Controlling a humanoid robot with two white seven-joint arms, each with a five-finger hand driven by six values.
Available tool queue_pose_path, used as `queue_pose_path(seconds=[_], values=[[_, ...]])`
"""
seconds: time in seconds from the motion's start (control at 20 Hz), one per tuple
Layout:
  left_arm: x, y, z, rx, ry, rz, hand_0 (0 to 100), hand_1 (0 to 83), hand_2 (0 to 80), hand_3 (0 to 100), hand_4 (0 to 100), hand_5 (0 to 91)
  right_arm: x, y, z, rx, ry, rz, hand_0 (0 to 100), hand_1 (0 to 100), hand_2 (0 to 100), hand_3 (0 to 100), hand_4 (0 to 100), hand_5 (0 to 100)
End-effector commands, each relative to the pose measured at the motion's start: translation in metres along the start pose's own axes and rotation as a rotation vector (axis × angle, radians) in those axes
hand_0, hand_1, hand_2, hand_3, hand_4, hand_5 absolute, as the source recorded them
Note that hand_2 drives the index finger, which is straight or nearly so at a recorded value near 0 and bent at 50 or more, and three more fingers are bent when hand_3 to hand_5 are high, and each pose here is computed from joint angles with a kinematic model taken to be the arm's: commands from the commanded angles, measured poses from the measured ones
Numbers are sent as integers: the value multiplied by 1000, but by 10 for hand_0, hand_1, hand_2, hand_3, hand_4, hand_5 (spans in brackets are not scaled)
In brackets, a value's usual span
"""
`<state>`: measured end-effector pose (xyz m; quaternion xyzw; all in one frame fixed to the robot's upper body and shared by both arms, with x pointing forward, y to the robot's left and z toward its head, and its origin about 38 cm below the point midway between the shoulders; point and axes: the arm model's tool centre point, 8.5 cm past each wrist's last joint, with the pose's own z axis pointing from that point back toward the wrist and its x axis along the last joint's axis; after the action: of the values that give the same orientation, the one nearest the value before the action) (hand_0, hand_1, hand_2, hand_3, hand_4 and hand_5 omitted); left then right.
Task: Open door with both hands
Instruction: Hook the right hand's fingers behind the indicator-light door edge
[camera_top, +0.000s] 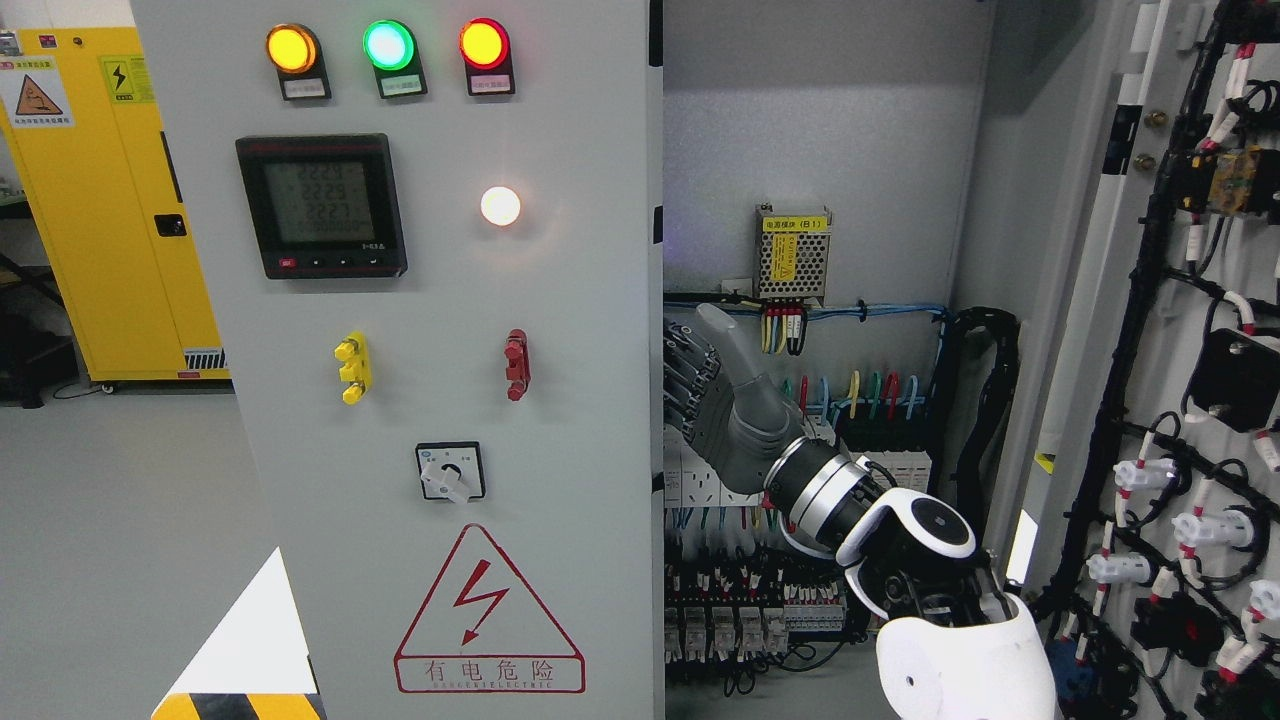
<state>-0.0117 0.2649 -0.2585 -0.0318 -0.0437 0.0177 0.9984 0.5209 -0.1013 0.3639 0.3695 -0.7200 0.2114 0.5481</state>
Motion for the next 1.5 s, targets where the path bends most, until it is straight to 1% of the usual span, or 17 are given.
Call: queue_pose_path(seconds=[0.0, 0.25, 0.35, 0.6, 0.8, 1.1, 1.45], values=[[21, 12, 0, 19, -33, -5, 0, 0, 0, 0, 0, 0, -10, -10, -3, -12, 32, -30, 202, 122, 0, 0, 0, 0], [21, 14, 0, 22, -33, -5, 0, 0, 0, 0, 0, 0, -6, -15, -2, -13, 21, -38, 201, 122, 0, 0, 0, 0], [21, 14, 0, 22, -33, -5, 0, 0, 0, 0, 0, 0, -6, -12, -2, 28, 19, -38, 202, 122, 0, 0, 0, 0], [21, 14, 0, 22, -32, -6, 0, 0, 0, 0, 0, 0, -1, -12, -2, 46, 11, -33, 201, 122, 0, 0, 0, 0], [21, 14, 0, 22, -33, -5, 0, 0, 0, 0, 0, 0, 0, -6, -1, 105, 5, -30, 201, 122, 0, 0, 0, 0], [21, 13, 0, 20, -32, -6, 0, 0, 0, 0, 0, 0, -1, -11, 3, 108, 20, -21, 201, 122, 0, 0, 0, 0], [21, 13, 0, 20, -33, -5, 0, 0, 0, 0, 0, 0, 1, -9, 1, 131, 27, -19, 201, 122, 0, 0, 0, 0]])
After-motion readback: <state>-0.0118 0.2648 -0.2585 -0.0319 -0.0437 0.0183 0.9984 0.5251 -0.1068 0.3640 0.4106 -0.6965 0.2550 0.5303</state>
